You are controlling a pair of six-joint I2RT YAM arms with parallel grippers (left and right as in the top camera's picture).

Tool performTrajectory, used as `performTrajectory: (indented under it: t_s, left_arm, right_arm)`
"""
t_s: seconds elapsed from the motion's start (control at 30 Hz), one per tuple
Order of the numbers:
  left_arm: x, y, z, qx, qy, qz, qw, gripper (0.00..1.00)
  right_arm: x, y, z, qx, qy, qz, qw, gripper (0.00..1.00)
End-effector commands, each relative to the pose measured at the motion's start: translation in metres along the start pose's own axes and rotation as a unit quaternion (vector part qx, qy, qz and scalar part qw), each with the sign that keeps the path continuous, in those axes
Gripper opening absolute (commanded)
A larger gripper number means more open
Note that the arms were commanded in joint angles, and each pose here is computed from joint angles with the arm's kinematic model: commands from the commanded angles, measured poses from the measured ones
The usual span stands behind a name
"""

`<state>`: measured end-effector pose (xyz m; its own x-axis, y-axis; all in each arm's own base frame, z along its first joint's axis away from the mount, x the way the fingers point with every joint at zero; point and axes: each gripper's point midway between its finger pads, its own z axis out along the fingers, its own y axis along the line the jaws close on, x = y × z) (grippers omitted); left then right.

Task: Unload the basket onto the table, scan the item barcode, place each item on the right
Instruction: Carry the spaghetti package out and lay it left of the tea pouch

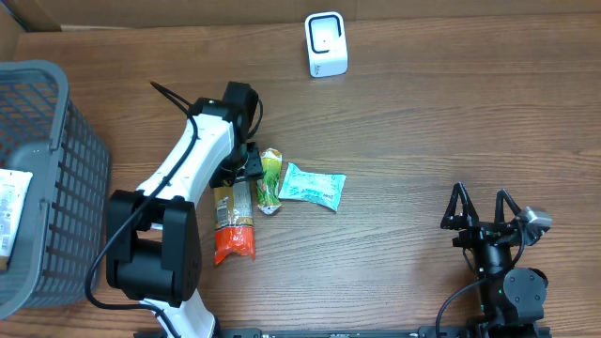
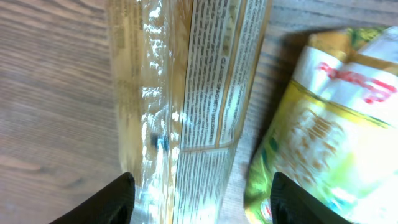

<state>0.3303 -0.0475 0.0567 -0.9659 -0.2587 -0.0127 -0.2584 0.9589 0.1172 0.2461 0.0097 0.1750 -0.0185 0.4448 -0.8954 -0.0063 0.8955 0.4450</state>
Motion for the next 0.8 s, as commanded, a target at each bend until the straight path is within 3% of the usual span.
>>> performTrajectory:
  t_s: [0.0,0.23,0.4,0.57,0.77]
  left_arm:
    - [-0.021,-0.008,-0.035,0.014,-0.028,0.004,0.999,0.62]
    - [-0.060,-0.006,-0.161,0.058,-0.135,0.018,0.989,0.64]
    - [-0.077,0.026,-0.278,0.105,-0.277,-0.004,0.955,0.75]
    - [-0.069,0.124,-0.354,0.065,-0.392,-0.114,0.910,0.77]
    - [-0.038,0.250,-0.357,-0.005,-0.396,-0.294,0.870,0.77]
  right_arm:
    - [0.001,-0.002,0.000,0.003,-0.003,0.001,1.000,1.00]
    - [0.001,-0.002,0.000,0.003,-0.003,0.001,1.000,1.00]
    - [0.001,-0.002,0.000,0.003,-0.003,0.001,1.000,1.00]
    - [0.001,-0.002,0.000,0.003,-0.003,0.001,1.000,1.00]
    - [0.001,-0.002,0.000,0.003,-0.003,0.001,1.000,1.00]
